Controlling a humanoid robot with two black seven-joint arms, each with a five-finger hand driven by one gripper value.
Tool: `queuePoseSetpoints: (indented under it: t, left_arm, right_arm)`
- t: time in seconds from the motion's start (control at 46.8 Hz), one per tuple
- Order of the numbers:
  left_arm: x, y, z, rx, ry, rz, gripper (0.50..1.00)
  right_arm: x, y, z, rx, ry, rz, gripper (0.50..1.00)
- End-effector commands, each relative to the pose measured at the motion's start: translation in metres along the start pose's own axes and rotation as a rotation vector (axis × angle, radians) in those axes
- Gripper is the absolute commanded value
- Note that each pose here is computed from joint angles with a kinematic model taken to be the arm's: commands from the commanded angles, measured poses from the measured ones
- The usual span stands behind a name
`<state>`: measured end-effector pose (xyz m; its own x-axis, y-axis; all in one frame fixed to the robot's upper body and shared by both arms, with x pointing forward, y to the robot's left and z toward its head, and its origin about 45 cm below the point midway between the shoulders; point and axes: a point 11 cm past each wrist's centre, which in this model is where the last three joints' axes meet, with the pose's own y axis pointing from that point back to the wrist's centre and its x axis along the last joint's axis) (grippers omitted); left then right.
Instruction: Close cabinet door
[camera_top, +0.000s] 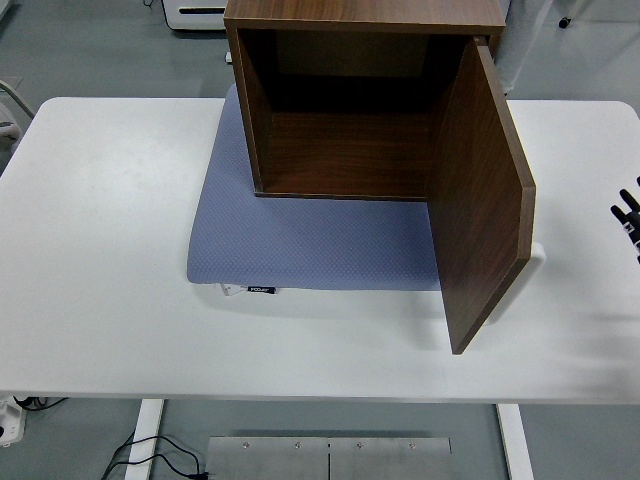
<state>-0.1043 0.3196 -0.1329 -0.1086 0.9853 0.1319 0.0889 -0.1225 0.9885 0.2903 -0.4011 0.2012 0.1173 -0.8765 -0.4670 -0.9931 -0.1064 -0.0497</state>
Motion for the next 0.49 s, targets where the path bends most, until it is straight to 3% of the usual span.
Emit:
queuePoseSetpoints:
  t: [0.0,0.15,0.47]
  left_arm:
    - [0.0,0.0,0.0,0.0,0.0,0.0,1.0]
    - [0.0,0.0,0.0,0.0,0.0,0.0,1.0]
    - [0.0,0.0,0.0,0.0,0.0,0.0,1.0]
  right_arm:
    - [-0.007,0.003,0.007,-0.019,-0.004,-0.017,1.0]
    - [-0.019,0.005,0.018,-0.041,-0.004,-0.045,1.0]
    - [-0.046,0.012,0.058,-0.116,-0.015,-0.098,1.0]
